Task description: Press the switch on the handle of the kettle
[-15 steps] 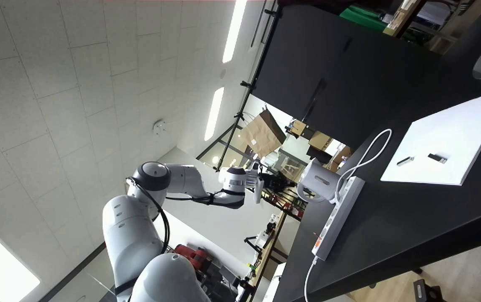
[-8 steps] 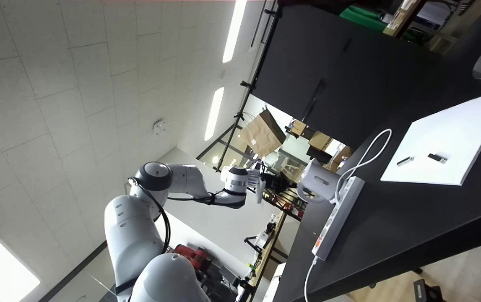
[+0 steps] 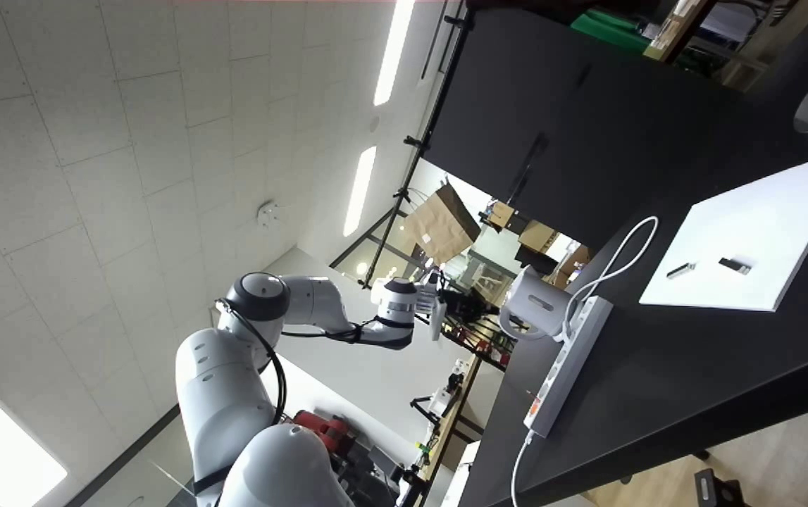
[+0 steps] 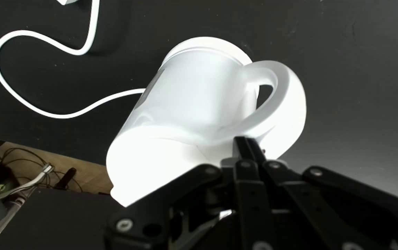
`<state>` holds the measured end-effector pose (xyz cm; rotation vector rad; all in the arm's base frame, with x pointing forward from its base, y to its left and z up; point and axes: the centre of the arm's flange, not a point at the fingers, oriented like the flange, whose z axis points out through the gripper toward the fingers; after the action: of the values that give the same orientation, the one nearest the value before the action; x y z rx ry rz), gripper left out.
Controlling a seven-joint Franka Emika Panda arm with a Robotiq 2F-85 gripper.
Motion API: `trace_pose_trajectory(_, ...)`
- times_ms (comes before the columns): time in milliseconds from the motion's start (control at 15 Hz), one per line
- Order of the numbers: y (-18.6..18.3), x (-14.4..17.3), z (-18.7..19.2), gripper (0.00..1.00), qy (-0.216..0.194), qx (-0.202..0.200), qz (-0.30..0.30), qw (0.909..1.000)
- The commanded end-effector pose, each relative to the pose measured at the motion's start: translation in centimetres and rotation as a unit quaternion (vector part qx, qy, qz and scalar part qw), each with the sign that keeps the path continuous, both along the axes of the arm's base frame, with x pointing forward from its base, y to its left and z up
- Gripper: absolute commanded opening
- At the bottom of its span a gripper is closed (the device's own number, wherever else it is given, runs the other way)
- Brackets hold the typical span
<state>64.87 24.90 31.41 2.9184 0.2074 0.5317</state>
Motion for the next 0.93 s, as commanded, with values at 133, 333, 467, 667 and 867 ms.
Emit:
trace_pose_trajectory(133,1.3,0.7,2.1,0.0,-0.021,-0.012,0.001,0.9997)
trace_pose_trajectory(333,2.0,0.7,2.3,0.0,-0.017,-0.009,0.003,0.9998)
trace_pose_trajectory(467,2.2,0.7,2.1,0.0,-0.014,-0.009,0.003,0.9999)
trace_pose_trajectory(667,2.0,0.9,1.7,0.0,-0.007,-0.011,-0.001,0.9999)
trace_pose_trajectory(867,1.8,0.9,1.3,0.0,0.001,-0.014,-0.004,0.9999)
